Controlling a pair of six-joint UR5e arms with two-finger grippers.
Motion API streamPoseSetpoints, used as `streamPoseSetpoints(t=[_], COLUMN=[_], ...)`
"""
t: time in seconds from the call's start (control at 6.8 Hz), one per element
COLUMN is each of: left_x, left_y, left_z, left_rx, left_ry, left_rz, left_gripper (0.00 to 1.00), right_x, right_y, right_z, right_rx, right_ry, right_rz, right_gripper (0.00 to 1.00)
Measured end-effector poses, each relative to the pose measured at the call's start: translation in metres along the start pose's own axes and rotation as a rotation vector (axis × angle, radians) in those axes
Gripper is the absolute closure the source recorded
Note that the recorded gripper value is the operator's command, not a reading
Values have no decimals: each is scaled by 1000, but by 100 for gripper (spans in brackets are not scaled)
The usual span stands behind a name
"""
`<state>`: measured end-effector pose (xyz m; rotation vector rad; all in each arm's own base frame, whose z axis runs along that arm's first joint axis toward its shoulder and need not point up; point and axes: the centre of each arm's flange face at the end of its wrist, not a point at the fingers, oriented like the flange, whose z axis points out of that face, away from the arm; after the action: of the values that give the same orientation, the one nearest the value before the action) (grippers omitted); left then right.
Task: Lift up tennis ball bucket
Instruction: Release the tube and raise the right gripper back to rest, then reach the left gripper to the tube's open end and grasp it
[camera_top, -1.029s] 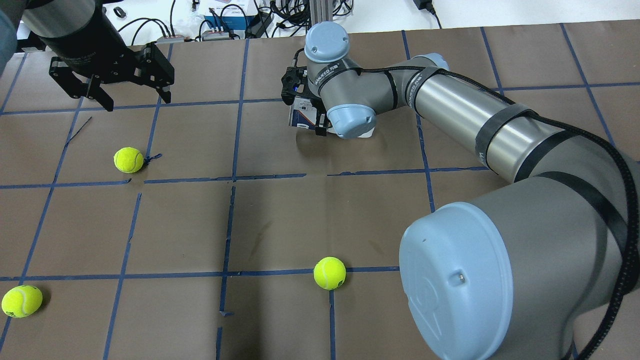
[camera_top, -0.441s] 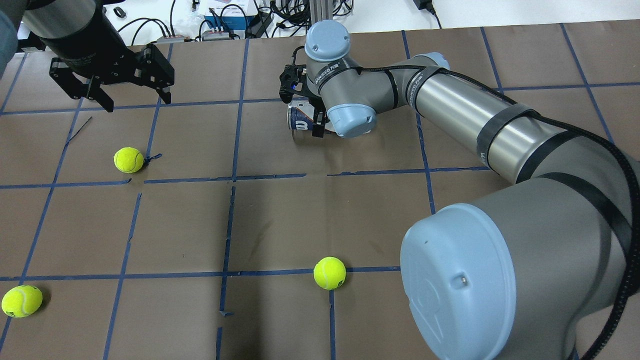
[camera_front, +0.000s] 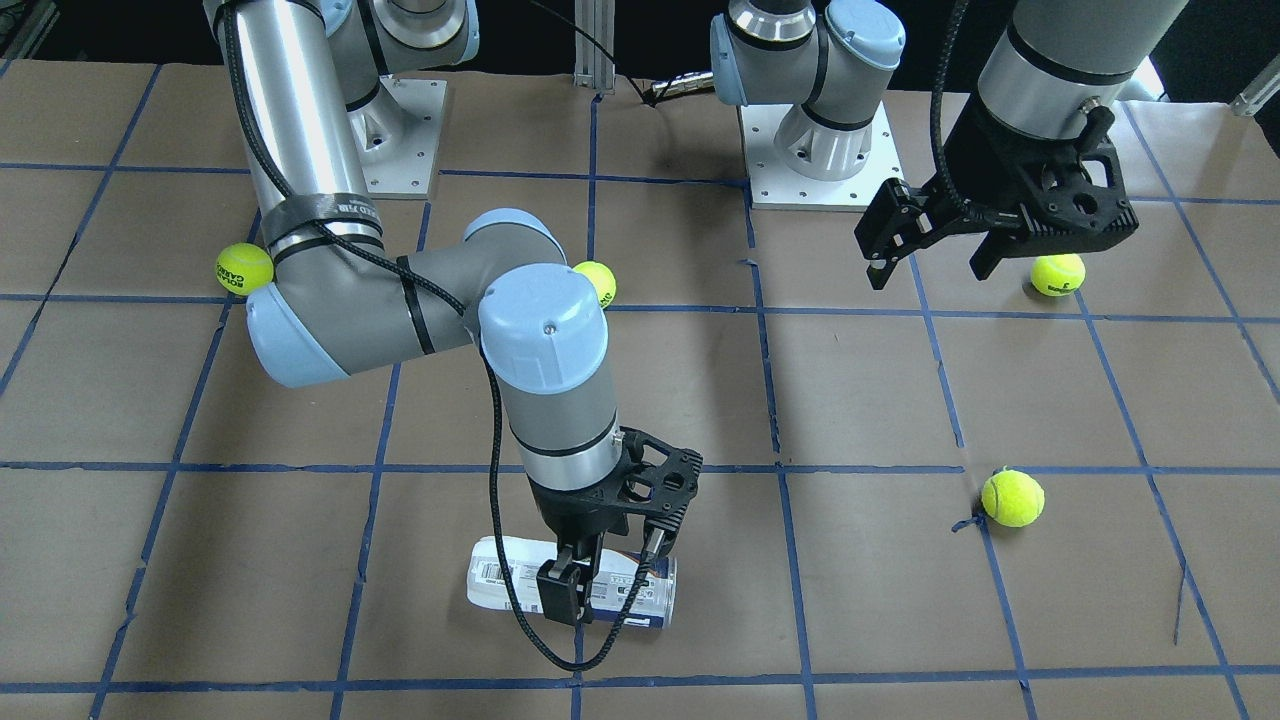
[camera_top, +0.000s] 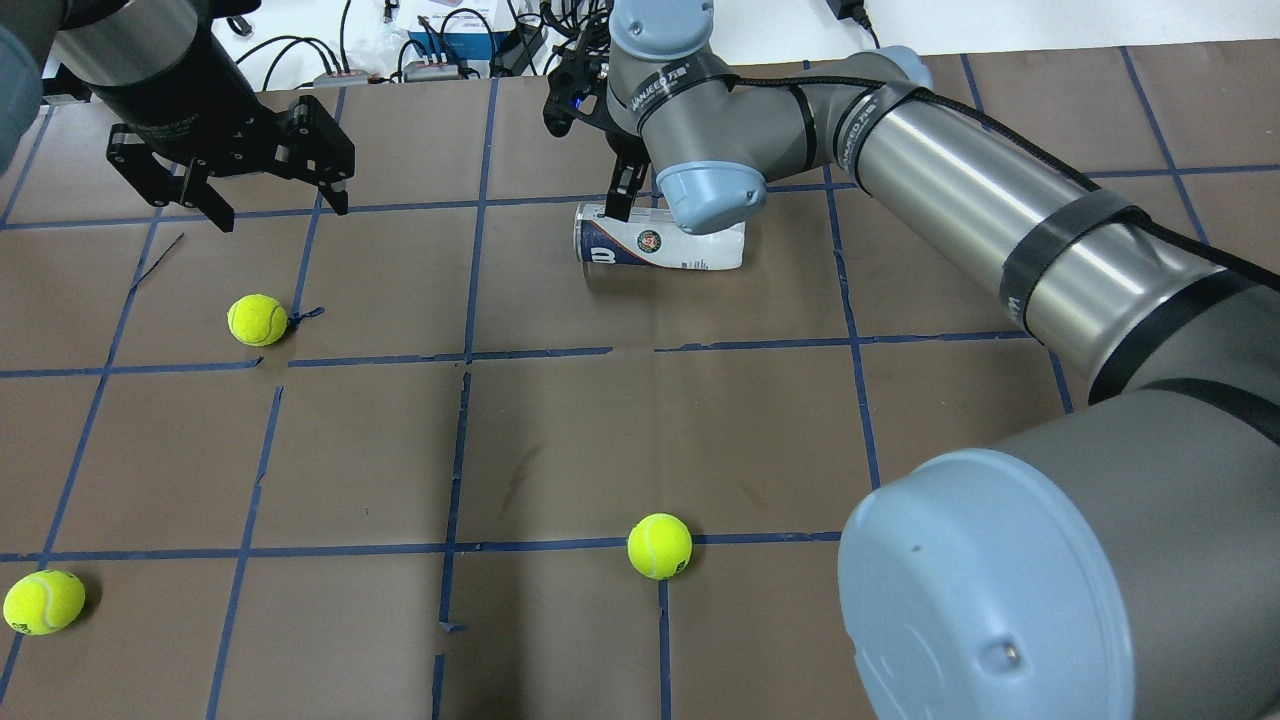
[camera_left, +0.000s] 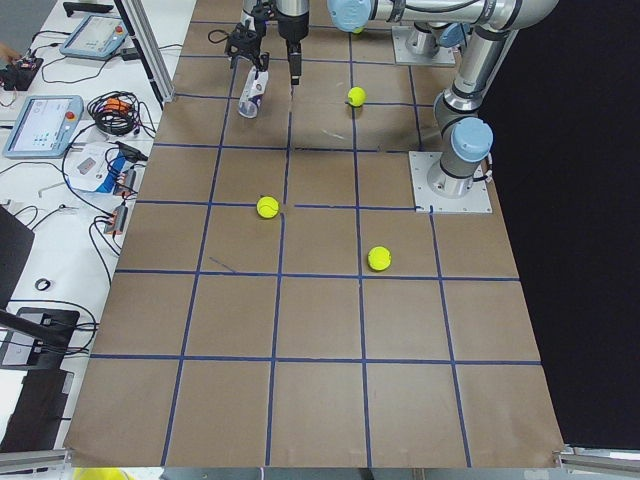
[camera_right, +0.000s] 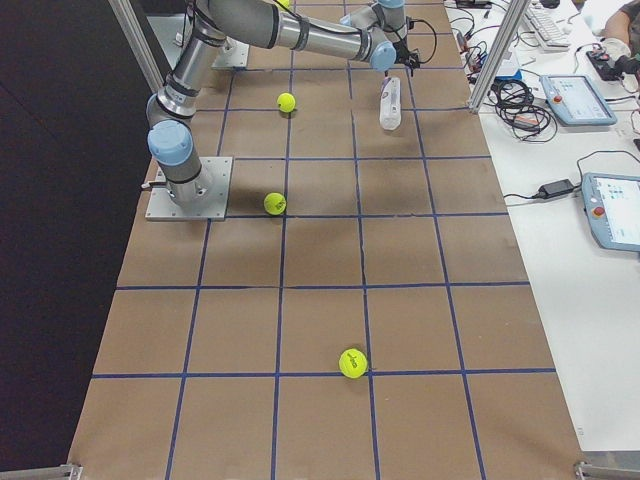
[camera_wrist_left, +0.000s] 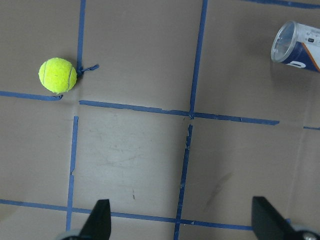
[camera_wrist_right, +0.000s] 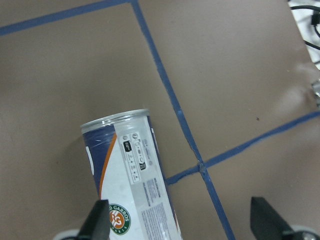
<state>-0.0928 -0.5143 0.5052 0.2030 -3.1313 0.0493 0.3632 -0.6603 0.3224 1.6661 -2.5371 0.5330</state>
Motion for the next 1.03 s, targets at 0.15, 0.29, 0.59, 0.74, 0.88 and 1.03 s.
streamPoseSetpoints(t=[0.15,0.29,0.59,0.74,0.88,1.03], left_x=[1,1,15,23,34,46], left_y=[-4,-14,-61,-95,-127,-153], left_z=[6,19,60,87,121,160], left_rx=[-13,-34,-75,-67,-45,-27], left_ry=[14,22,128,195,276,365], left_rz=[-6,-7,-13,-10,-2,7], left_gripper=[0,0,0,0,0,0], right_x=[15,36,71,75,73,68], right_y=[12,35,106,143,178,205], right_z=[-32,-65,-125,-150,-164,-168], right_rx=[-8,-37,-187,-301,-409,-489], right_ry=[8,8,-16,-34,-70,-101], right_rz=[143,303,610,741,860,969], right_gripper=[0,0,0,0,0,0])
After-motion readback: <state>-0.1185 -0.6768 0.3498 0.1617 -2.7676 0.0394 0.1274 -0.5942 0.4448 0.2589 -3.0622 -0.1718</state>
